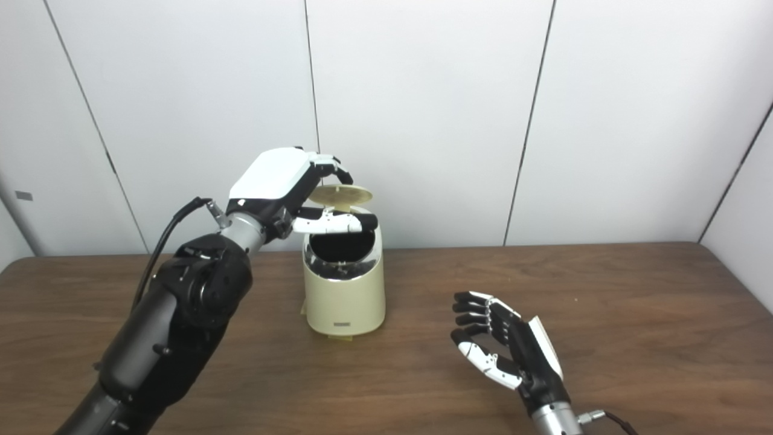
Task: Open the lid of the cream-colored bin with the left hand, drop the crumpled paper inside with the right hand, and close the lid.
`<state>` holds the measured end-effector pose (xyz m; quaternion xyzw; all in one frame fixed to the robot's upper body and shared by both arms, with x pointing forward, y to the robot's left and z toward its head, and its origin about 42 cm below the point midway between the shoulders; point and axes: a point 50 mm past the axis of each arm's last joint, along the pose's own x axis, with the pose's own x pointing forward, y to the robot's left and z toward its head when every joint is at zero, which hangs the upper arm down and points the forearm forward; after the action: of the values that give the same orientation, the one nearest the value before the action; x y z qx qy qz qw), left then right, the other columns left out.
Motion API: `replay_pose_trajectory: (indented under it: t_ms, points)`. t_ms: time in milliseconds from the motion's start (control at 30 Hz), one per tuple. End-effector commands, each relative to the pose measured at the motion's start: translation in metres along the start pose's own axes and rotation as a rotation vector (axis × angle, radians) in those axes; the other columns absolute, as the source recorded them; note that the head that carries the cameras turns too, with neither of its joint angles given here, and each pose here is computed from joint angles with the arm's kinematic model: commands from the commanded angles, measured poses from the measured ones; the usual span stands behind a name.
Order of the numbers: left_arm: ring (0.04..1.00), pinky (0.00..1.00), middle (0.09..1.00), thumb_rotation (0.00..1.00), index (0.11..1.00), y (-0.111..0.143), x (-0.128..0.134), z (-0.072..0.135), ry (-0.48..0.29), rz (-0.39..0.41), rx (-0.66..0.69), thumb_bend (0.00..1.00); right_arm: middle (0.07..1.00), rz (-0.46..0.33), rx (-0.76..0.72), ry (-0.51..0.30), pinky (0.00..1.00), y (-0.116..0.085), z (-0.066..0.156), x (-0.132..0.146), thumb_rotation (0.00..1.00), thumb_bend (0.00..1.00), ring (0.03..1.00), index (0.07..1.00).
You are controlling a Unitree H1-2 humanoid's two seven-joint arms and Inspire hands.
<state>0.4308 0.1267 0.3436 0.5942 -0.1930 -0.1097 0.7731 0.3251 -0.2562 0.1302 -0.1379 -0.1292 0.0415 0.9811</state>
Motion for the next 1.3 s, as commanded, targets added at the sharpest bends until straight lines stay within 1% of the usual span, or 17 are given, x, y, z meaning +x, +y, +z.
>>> replay_pose_trajectory:
  t_ms: [0,100,233,400,567,767,867,967,1067,1200,1267]
  points:
    - [0.895,1.00,0.794,0.97,0.758,0.021,0.001,0.010,-0.054,0.065,0.043,1.00,0.722,-0.010,0.004,-0.080,0.60,-0.003,0.016,0.013,0.34,0.21,0.678,0.737]
    - [0.900,1.00,0.792,0.98,0.761,0.018,-0.002,0.011,-0.060,0.059,0.041,1.00,0.723,-0.009,-0.005,-0.082,0.61,-0.004,0.017,0.012,0.35,0.21,0.680,0.738]
    - [0.897,1.00,0.782,0.98,0.755,0.014,-0.006,0.011,-0.070,0.058,0.039,1.00,0.717,-0.005,-0.004,-0.099,0.59,-0.004,0.017,0.012,0.35,0.20,0.674,0.735]
    - [0.899,1.00,0.767,0.98,0.758,0.009,-0.010,0.009,-0.066,0.033,0.046,1.00,0.721,-0.006,-0.005,-0.087,0.59,-0.004,0.020,0.012,0.37,0.21,0.679,0.736]
    - [0.908,1.00,0.768,0.98,0.773,0.003,-0.015,0.009,-0.059,0.003,0.025,1.00,0.722,-0.003,0.004,-0.094,0.59,-0.004,0.021,0.012,0.38,0.21,0.679,0.737]
    - [0.895,1.00,0.768,0.99,0.763,-0.016,-0.023,0.009,-0.055,-0.026,-0.015,1.00,0.725,-0.008,0.004,-0.093,0.58,-0.005,0.023,0.010,0.37,0.21,0.680,0.738]
    - [0.887,1.00,0.763,1.00,0.747,-0.025,-0.026,0.007,-0.052,-0.032,-0.026,1.00,0.728,-0.006,0.000,-0.092,0.58,-0.006,0.024,0.009,0.39,0.21,0.685,0.743]
    - [0.891,1.00,0.778,1.00,0.758,-0.030,-0.030,0.006,-0.040,-0.049,-0.030,1.00,0.727,-0.004,0.000,-0.086,0.59,-0.007,0.025,0.009,0.40,0.21,0.688,0.742]
    - [0.889,1.00,0.775,0.99,0.744,-0.036,-0.033,0.005,-0.037,-0.057,-0.045,1.00,0.732,-0.002,0.004,-0.076,0.59,-0.008,0.026,0.008,0.41,0.22,0.691,0.749]
    - [0.887,1.00,0.770,0.99,0.725,-0.044,-0.037,0.001,-0.018,-0.064,-0.067,1.00,0.730,0.000,0.022,-0.083,0.59,-0.008,0.026,0.008,0.38,0.23,0.688,0.745]
    - [0.883,1.00,0.759,0.99,0.738,-0.050,-0.039,-0.001,-0.006,-0.064,-0.082,1.00,0.730,0.002,0.027,-0.082,0.59,-0.009,0.027,0.008,0.38,0.23,0.690,0.744]
